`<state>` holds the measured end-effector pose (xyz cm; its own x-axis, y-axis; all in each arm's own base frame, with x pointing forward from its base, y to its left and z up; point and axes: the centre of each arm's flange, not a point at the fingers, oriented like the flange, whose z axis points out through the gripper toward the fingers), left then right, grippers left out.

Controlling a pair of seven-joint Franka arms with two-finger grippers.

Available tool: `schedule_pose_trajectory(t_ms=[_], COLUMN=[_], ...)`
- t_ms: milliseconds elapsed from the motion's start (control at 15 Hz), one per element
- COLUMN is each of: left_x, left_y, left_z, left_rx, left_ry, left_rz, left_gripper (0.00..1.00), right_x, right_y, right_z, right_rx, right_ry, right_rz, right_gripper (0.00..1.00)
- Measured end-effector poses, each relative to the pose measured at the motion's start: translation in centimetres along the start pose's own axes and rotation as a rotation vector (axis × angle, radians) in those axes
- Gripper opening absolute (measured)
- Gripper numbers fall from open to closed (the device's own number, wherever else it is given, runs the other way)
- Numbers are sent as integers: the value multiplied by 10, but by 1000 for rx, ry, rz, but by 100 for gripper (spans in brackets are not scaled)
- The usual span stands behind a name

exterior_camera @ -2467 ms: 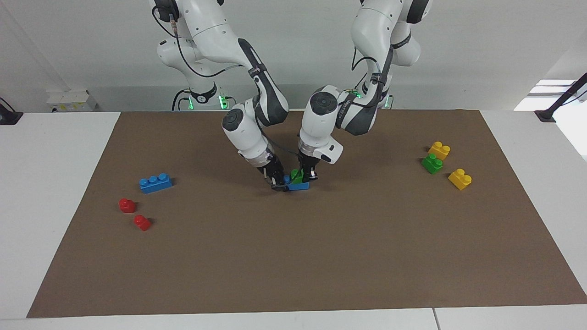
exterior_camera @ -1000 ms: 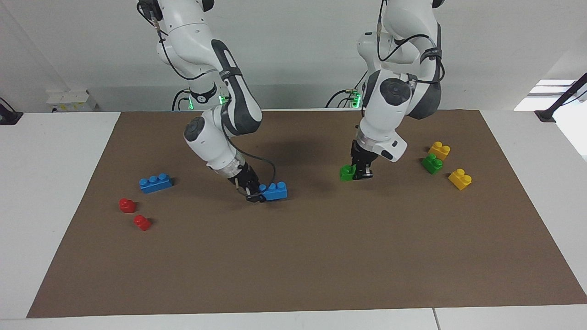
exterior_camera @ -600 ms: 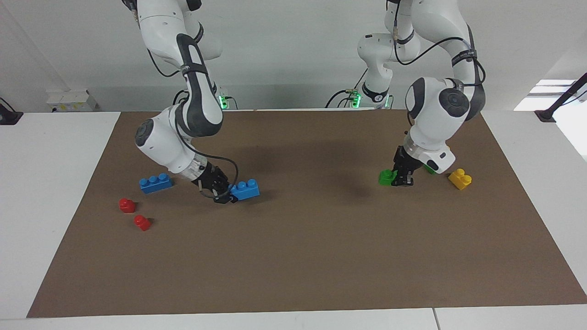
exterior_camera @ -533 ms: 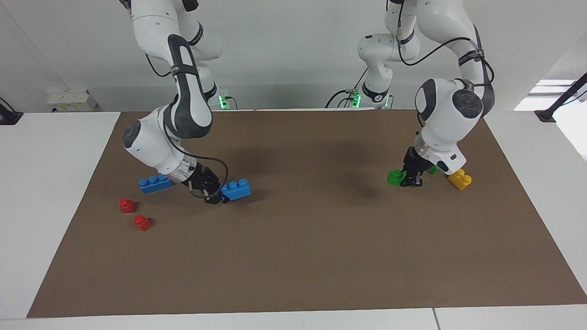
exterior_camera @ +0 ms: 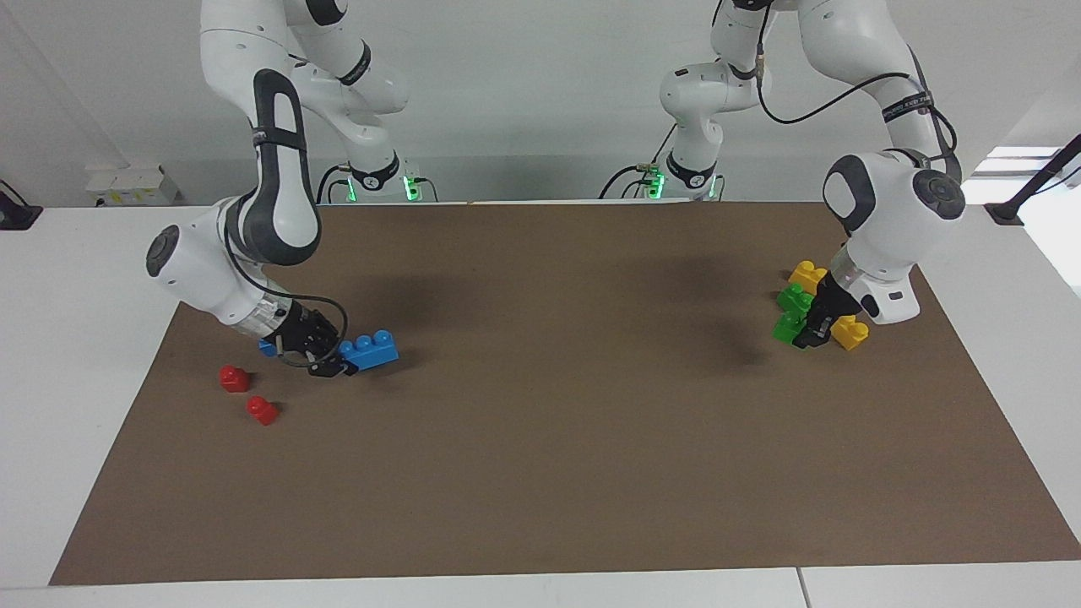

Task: Remove green block with left arm and hold with right
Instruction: 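Pull the green brick away with the left gripper while the right gripper pulls blue, then lower the green brick near the green bricks while the right gripper lowers blue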

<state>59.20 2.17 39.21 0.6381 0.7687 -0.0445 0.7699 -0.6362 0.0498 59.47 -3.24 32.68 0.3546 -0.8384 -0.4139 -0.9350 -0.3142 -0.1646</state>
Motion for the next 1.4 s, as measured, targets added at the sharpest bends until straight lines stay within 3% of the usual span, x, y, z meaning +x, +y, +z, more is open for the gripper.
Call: schedule_pose_trajectory(t_ms=[200, 667, 1400], left_x=[14, 34, 44], left_y=[-20, -27, -29], left_z=[17, 59, 77], left_rx=[-5, -22, -35], left_ry=[8, 26, 40], left_rz=[95, 155, 158], left_gripper=[36, 36, 36], right_x=[17, 60, 94], right_y=[9, 18, 15], right_z=[-9, -29, -8], right_rx=[1, -15, -31], right_ry=[15, 30, 17], right_rz=[21, 22, 53], right_gripper=[34, 34, 34])
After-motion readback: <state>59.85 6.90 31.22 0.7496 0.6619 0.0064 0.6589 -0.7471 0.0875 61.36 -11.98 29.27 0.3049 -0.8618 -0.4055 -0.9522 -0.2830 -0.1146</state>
